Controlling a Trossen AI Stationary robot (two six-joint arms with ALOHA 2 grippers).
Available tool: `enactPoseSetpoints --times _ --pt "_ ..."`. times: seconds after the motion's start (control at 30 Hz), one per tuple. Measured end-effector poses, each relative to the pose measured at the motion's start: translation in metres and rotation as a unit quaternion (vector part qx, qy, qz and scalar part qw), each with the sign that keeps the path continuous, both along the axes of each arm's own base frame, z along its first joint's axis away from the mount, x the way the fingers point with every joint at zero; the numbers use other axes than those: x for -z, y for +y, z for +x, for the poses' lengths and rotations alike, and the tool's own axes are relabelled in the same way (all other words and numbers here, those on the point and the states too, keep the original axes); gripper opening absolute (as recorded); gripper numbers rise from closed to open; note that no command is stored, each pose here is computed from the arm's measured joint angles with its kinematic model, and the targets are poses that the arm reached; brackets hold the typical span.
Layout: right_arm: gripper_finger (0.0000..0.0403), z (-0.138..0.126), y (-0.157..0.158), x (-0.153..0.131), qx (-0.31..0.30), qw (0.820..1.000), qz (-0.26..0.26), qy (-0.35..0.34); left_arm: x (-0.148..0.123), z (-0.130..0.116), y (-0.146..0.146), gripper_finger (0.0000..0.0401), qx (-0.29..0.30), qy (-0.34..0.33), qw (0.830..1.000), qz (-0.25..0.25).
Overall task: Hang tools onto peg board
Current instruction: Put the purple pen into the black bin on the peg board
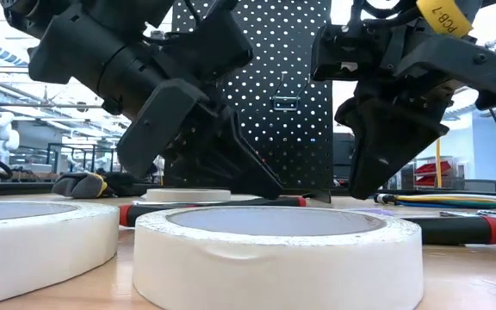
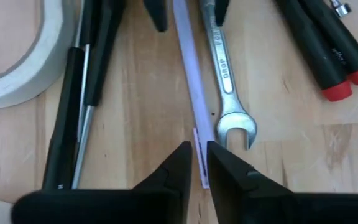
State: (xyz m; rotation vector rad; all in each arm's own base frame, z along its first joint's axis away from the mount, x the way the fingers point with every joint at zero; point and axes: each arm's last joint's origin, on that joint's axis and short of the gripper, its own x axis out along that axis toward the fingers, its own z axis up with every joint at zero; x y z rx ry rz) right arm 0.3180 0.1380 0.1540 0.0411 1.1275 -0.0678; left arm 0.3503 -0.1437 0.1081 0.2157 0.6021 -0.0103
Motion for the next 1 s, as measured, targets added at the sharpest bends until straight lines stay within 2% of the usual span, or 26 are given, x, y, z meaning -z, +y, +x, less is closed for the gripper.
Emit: enactPoseSetpoints --times 0.17,0.3,0.6,0.83,1.0 --pt "0.0073 0.0 0.0 0.0 0.0 1.0 0.0 0.0 0.001 0.0 0.0 0.0141 0.022 0.01 0.999 -0.022" --pt "0.0083 0.001 0.001 0.0 0.0 1.0 0.002 -0.004 0.002 0.0 0.003 0.0141 0.013 0.023 0.999 -0.039" --pt "0.0084 0.002 0.001 -0.001 0.005 1.0 0.003 -0.011 0.005 -0.001 0.005 0.0141 0.012 0.045 0.997 -0.057" --pt "0.0084 0.002 0.001 -0.001 0.005 1.0 0.004 -0.015 0.014 0.001 0.012 0.0141 -0.02 0.071 0.991 -0.109" --pt "0.0084 0.002 0.001 -0.001 0.013 1.0 0.008 -0.015 0.017 0.002 0.013 0.014 -0.029 0.075 0.989 -0.121"
